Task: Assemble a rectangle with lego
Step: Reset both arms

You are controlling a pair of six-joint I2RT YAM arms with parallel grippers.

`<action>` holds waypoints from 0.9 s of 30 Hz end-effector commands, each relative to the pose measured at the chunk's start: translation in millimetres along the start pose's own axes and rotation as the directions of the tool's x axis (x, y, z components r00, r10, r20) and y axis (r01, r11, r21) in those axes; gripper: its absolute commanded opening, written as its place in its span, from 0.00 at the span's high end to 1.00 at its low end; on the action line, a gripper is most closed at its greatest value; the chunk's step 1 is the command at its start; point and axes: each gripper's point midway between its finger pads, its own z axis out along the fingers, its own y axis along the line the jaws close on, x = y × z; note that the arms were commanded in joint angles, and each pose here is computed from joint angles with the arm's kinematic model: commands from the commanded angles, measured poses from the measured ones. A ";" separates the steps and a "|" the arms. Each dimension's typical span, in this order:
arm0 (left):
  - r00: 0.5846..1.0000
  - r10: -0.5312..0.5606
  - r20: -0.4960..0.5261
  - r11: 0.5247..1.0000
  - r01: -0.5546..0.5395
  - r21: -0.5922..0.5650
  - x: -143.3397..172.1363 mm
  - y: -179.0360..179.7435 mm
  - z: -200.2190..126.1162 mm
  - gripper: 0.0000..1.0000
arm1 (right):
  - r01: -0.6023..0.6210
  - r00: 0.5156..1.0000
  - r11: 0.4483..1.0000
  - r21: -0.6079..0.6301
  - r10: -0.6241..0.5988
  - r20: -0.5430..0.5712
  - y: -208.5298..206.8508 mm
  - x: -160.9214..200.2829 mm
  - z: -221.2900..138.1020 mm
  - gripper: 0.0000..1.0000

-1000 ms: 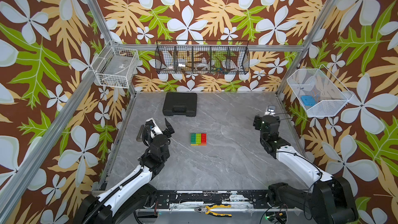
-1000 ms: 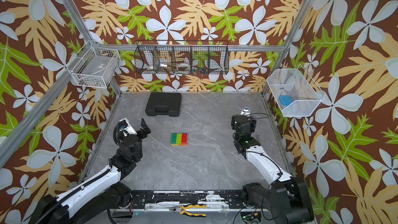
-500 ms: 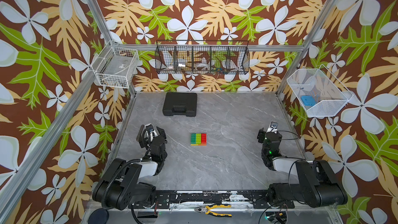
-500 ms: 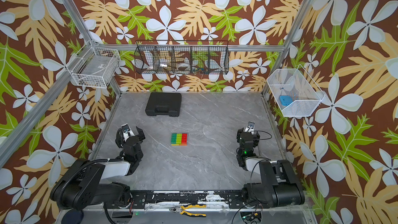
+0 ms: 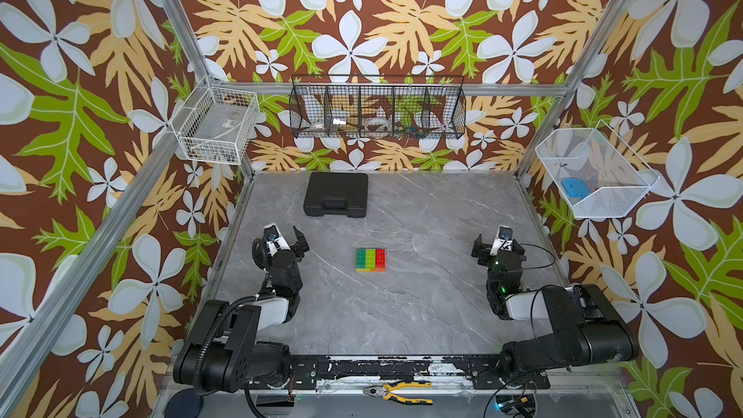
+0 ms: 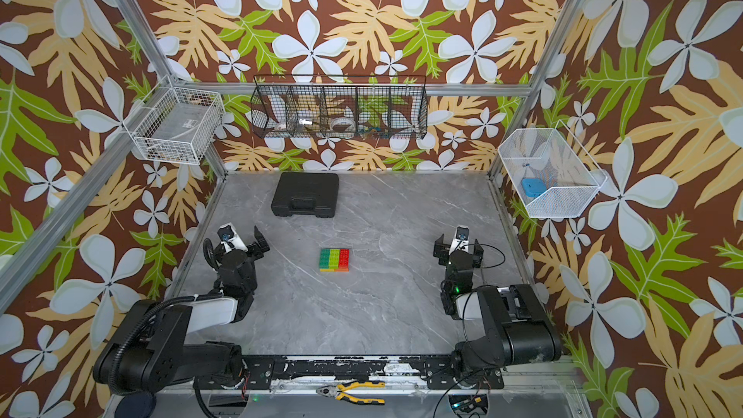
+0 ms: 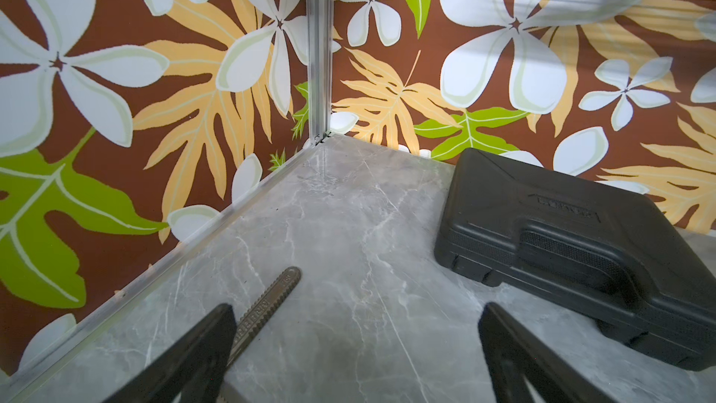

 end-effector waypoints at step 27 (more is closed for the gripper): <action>0.997 -0.045 0.070 0.996 0.040 0.074 -5.4 -0.8 -8.3 0.00 | -0.008 1.000 1.000 -0.008 0.008 0.028 1.5 -7.4 0.0 0.01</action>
